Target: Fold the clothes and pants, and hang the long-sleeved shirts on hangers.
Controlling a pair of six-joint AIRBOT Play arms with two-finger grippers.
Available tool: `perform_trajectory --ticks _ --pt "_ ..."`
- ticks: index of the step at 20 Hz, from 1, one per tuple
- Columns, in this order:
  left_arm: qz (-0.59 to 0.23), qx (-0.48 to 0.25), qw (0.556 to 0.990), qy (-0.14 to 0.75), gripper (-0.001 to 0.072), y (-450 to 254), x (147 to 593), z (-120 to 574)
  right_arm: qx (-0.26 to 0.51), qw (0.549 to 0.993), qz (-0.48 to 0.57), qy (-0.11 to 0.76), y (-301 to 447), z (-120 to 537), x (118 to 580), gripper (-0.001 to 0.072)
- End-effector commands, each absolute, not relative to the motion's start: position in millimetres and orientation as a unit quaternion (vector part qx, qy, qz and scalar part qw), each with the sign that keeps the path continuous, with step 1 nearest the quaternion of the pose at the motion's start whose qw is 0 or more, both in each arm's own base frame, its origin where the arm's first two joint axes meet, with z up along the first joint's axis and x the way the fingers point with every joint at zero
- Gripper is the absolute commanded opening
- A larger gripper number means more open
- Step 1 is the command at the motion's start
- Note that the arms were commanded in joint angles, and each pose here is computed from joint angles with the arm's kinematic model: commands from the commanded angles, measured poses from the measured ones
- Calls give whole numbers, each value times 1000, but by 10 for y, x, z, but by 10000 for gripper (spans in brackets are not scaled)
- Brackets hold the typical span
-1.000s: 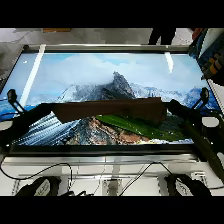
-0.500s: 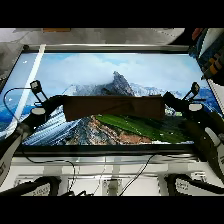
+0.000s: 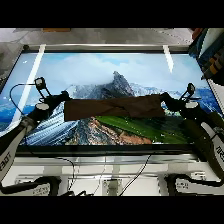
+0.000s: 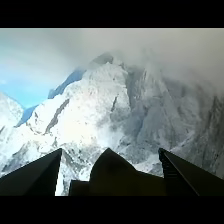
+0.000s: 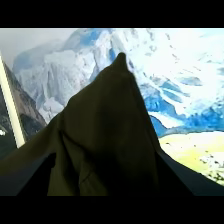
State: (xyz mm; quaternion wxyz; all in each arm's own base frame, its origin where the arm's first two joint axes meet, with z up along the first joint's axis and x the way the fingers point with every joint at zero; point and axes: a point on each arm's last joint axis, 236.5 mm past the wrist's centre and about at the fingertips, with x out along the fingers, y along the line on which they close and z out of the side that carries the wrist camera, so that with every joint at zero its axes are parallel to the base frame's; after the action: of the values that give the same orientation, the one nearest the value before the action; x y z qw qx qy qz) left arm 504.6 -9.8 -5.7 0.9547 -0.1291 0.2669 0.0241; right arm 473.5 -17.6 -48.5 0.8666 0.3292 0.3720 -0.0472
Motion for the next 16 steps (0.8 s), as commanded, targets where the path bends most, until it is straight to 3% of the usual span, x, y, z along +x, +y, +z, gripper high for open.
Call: perform_trajectory --ticks 1,4,8,13,16 --pt "-53 -125 950 282 718 -168 4847 256 262 879 -21 399 -241 -402 4595 689" --pt "-70 -186 905 376 713 63 4390 90 225 866 7 446 -302 -344 4398 687" --pt "-87 -239 824 506 718 54 3931 -550 236 830 57 502 -19 -383 4159 681" --pt "-119 -290 785 534 720 -189 4164 -1037 229 807 98 535 300 -412 4002 680" --pt "-137 -277 782 541 720 -313 4393 -1168 219 804 119 540 503 -405 3984 680"
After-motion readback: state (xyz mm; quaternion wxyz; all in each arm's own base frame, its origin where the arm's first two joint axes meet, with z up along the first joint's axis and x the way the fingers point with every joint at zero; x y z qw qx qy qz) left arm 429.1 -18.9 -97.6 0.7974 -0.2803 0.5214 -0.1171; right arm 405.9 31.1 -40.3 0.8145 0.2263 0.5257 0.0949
